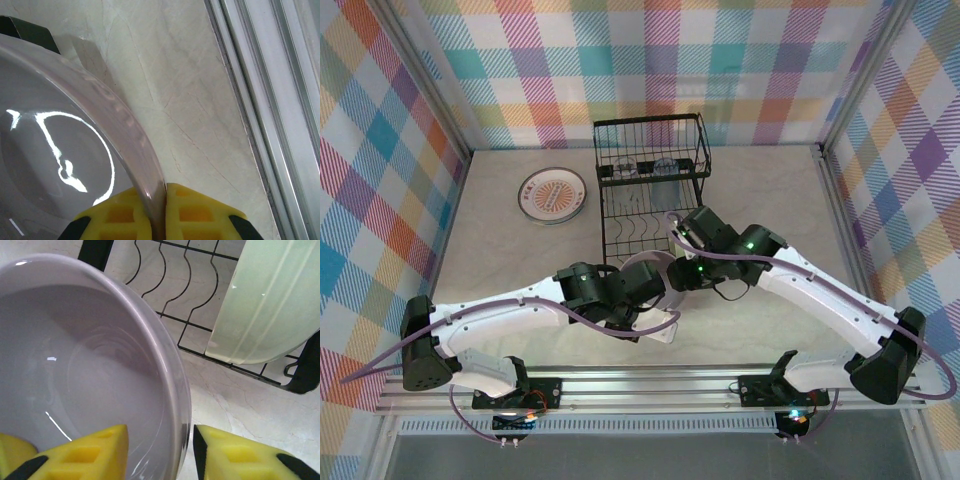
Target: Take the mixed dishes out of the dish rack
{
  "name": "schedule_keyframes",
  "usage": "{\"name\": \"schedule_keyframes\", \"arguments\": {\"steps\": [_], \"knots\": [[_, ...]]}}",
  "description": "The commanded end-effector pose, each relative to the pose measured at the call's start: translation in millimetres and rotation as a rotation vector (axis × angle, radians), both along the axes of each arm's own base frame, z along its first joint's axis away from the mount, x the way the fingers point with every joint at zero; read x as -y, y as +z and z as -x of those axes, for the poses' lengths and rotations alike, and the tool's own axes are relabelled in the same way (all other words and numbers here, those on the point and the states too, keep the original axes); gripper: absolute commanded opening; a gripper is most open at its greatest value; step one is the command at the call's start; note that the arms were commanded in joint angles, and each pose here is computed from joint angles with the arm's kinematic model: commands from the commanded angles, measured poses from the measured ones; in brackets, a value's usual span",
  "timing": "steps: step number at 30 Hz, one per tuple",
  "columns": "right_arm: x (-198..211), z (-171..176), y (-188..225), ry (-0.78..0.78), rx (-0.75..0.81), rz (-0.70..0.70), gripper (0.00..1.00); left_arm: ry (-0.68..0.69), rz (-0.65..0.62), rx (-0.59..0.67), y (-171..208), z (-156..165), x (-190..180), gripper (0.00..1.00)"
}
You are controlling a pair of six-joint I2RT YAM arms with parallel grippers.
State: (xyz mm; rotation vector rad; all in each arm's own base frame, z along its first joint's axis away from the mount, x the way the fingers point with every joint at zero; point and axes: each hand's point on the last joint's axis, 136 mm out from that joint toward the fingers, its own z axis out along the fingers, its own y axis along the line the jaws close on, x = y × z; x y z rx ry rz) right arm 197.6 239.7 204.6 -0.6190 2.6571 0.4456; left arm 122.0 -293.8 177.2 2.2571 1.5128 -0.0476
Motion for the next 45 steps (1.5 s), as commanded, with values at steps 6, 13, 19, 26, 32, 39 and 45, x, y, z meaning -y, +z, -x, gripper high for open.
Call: {"name": "schedule_keyframes", "arguments": {"steps": [6,13,19,26,32,39,45], "knots": [[0,2,-11,-0.005,-0.031,0.037,0.30,-0.006,0.116,0.130,35,-16,18,0.00],[-2,3,-15,-0.002,-0.042,0.042,0.19,0.007,0.111,0.157,35,-21,18,0.00],[-5,4,-16,-0.005,-0.049,0.025,0.04,0.016,0.126,0.184,39,-25,20,0.00],[-7,1,-7,-0.027,-0.017,-0.021,0.00,0.023,0.140,0.199,39,-28,22,0.17],[-4,-7,6,-0.056,0.040,-0.037,0.00,0.024,0.178,0.218,42,-28,21,0.69],[-2,-17,20,-0.079,0.089,-0.042,0.00,0.053,0.271,0.251,60,-30,21,1.00],[10,-30,42,-0.126,0.143,-0.066,0.00,0.102,0.466,0.219,102,-21,21,1.00]]}}
